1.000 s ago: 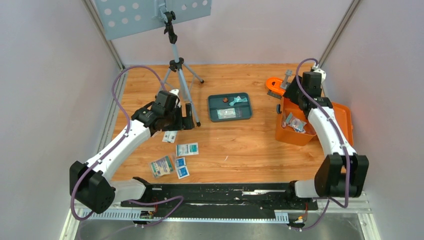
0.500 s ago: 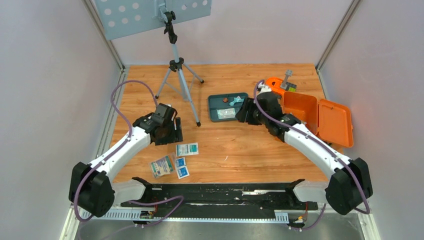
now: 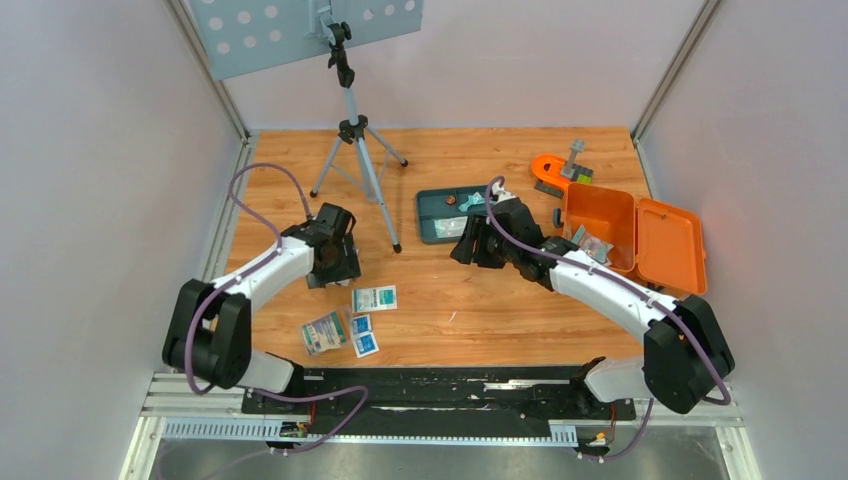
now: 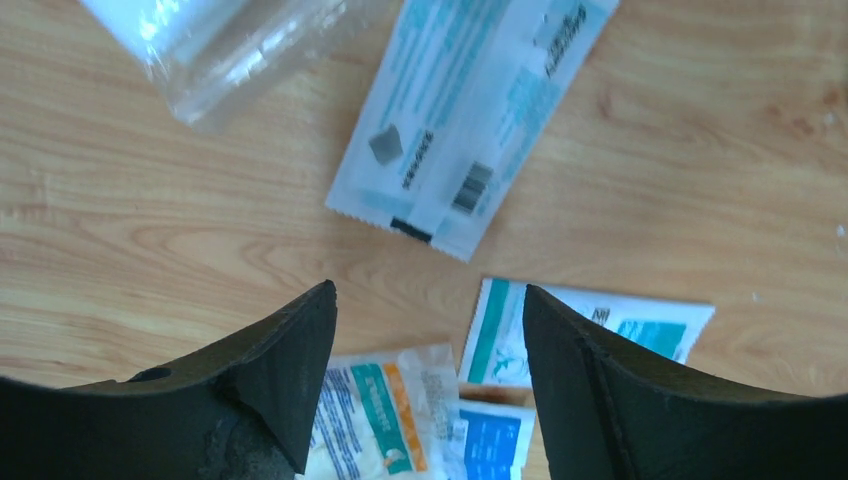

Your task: Organize the medicine kit

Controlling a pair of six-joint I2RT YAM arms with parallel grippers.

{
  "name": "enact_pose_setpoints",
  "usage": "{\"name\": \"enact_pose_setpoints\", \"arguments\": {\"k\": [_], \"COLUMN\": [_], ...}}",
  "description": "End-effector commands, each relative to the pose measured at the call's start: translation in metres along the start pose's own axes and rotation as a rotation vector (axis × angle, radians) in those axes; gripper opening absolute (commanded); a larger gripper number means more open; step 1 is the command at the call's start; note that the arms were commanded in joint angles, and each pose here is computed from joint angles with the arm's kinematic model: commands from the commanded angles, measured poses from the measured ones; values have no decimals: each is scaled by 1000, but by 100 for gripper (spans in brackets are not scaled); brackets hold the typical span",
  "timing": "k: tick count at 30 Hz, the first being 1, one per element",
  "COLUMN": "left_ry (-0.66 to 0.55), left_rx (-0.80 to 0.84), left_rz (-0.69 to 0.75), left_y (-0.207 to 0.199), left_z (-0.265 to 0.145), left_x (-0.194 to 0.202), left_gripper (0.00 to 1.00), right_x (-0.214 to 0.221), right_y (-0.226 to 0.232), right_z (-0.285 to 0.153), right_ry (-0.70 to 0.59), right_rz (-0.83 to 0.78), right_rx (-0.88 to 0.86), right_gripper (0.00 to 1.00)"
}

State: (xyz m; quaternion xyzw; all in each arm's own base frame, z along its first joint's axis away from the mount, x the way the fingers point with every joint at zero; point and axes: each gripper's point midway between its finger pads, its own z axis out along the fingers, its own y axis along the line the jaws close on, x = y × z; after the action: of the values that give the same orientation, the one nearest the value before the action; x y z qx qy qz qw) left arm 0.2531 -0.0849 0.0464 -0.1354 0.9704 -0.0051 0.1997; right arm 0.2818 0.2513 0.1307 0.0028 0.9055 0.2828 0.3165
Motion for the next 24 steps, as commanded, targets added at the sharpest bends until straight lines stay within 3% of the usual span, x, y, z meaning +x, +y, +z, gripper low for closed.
{"name": "enact_pose_setpoints", "arguments": {"k": [1,8,15,24], "left_ry": [-117,-192,-123,-57], "left_rx": [-93,-79,74,96], "left_rz": [3,-11,-68,-79], "left_y": [-3,-18,-33,-38], "left_z": [13,26,51,66], "left_x": [-48,-81,-82,-69], "left_gripper": [78,86,88,85], "right_x": [-12,-5,-2,-3], "right_y": [14,11,8,6], "right_z": [2,3,2,1], "right_ry": [-38,-23,-17,-23], "right_rz": [6,8,7,6], "right_rx": [-44,-42,-37,-29], "right_gripper": [53,52,52,52]}}
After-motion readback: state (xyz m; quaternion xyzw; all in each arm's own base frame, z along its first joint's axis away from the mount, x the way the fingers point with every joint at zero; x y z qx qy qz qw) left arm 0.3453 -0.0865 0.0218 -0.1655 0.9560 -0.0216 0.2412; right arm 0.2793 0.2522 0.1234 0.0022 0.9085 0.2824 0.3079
